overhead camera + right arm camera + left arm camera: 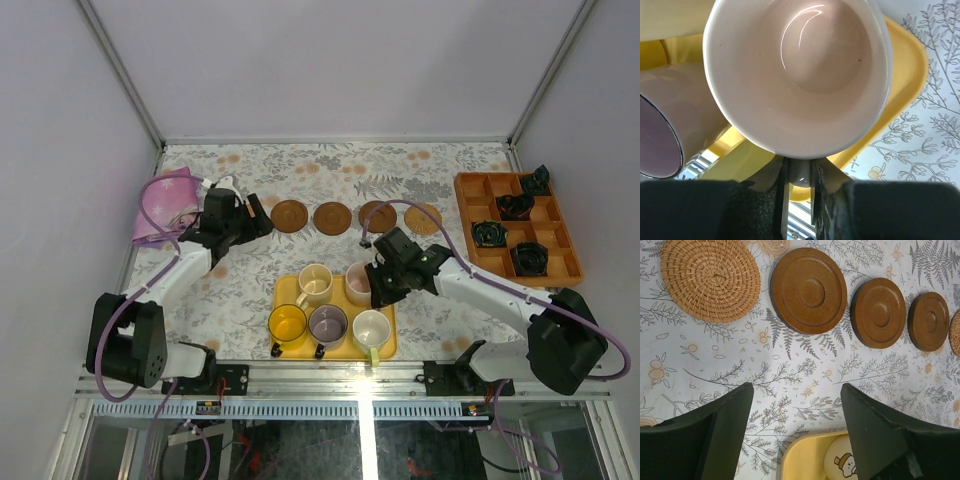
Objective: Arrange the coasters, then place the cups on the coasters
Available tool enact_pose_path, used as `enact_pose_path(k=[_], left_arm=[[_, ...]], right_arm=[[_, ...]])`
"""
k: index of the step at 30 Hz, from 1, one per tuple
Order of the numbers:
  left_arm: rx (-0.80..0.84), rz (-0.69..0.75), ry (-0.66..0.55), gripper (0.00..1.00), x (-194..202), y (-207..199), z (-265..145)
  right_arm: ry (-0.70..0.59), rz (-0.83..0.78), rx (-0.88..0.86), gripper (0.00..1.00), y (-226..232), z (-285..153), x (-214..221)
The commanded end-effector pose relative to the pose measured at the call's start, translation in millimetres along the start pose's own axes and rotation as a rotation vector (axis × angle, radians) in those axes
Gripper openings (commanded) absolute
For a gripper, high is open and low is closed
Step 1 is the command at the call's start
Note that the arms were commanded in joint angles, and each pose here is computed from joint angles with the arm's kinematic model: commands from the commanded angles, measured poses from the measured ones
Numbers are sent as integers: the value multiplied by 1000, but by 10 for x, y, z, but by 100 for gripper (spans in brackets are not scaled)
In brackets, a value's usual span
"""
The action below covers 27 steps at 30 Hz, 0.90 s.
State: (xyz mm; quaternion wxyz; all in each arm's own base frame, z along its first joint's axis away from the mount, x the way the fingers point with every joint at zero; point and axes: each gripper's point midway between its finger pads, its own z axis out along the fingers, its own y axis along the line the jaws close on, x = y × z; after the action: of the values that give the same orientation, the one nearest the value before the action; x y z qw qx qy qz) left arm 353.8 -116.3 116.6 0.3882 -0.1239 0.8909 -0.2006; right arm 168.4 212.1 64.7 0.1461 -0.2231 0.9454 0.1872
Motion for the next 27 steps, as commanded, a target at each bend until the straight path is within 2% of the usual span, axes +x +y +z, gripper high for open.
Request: enact_pose_path(k=[1,17,27], left_arm=[[51,17,-81,71,-277,-179,6],[44,18,-90,71,-336,-184,35],[66,20,-93,71,-405,-259,86]], right_arm=[[-180,-45,90,0,-66,-265,-455],[-461,-68,251,0,-237,-840,-974],[-649,-62,543,0,-673,-1219,-1347]])
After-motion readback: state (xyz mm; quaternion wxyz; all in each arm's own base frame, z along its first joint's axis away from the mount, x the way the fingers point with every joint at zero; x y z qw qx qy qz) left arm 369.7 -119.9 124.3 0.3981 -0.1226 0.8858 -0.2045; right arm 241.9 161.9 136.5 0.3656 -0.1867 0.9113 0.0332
